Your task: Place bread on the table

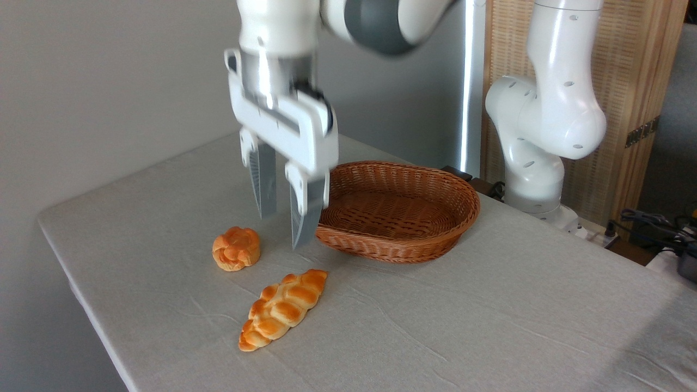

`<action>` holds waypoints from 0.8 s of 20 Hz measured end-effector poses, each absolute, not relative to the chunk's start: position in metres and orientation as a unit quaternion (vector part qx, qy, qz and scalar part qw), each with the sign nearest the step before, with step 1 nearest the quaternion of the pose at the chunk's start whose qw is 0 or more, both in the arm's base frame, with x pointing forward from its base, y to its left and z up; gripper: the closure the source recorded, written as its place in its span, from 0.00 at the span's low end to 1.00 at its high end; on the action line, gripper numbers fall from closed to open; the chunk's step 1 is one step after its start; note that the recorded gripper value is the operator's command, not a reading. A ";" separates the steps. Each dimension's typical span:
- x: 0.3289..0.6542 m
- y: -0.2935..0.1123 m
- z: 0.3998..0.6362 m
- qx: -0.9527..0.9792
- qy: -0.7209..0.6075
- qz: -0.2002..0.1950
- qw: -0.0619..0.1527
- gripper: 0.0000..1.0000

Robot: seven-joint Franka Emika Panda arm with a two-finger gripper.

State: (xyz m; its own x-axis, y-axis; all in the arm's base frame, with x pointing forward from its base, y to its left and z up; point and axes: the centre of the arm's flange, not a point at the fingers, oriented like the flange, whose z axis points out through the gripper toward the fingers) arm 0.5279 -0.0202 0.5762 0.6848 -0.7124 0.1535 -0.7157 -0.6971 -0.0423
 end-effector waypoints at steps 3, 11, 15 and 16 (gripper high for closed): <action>0.527 -0.021 0.621 0.927 -0.372 0.050 0.020 0.00; 0.542 -0.043 0.628 0.937 -0.349 0.020 0.018 0.00; 0.546 -0.045 0.620 0.936 -0.350 0.012 0.019 0.00; 0.546 -0.043 0.620 0.937 -0.349 0.012 0.019 0.00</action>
